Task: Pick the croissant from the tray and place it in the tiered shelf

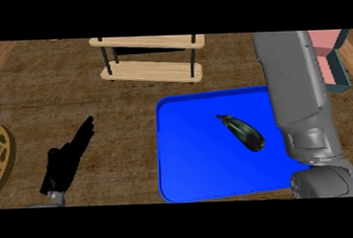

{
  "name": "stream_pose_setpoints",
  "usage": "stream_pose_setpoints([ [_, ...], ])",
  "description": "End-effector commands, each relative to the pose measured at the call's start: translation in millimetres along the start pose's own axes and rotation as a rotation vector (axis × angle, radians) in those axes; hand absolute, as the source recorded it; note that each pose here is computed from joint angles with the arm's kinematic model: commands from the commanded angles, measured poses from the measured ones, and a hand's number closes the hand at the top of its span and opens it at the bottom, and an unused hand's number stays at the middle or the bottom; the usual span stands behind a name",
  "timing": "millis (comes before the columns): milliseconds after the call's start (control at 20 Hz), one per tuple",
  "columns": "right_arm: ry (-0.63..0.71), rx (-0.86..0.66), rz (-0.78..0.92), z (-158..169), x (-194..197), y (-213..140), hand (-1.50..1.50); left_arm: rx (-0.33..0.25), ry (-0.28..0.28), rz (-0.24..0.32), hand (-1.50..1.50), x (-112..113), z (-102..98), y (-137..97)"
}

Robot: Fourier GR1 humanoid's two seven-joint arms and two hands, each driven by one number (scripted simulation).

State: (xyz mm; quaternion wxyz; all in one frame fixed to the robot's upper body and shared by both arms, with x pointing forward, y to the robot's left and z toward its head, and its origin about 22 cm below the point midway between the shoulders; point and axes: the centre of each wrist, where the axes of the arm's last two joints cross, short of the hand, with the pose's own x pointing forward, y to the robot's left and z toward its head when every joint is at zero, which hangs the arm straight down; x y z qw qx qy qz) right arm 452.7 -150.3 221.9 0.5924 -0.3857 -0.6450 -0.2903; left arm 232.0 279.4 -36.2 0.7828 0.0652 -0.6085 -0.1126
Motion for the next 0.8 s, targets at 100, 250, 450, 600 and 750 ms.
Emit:
stream_pose_setpoints([
  [100, -0.021, 0.024, 0.013, -5, -23, -48, -1.50, 0.036, 0.038, 0.004, 0.00, -17, 12, 10],
  [250, -0.044, 0.034, 0.028, -12, -19, -82, -1.50, 0.031, 0.054, 0.011, 0.00, -18, 14, 1],
  [450, -0.097, 0.079, 0.075, -5, -31, -133, -1.50, 0.012, 0.031, -0.005, 0.00, -10, 13, 3],
  [600, -0.076, 0.115, 0.098, 12, -38, -168, -1.50, 0.005, 0.020, 0.006, 0.00, -12, 0, 1],
  [750, -0.043, 0.106, 0.123, 27, -25, -205, -1.50, -0.008, 0.000, -0.004, 0.00, -6, 8, -19],
])
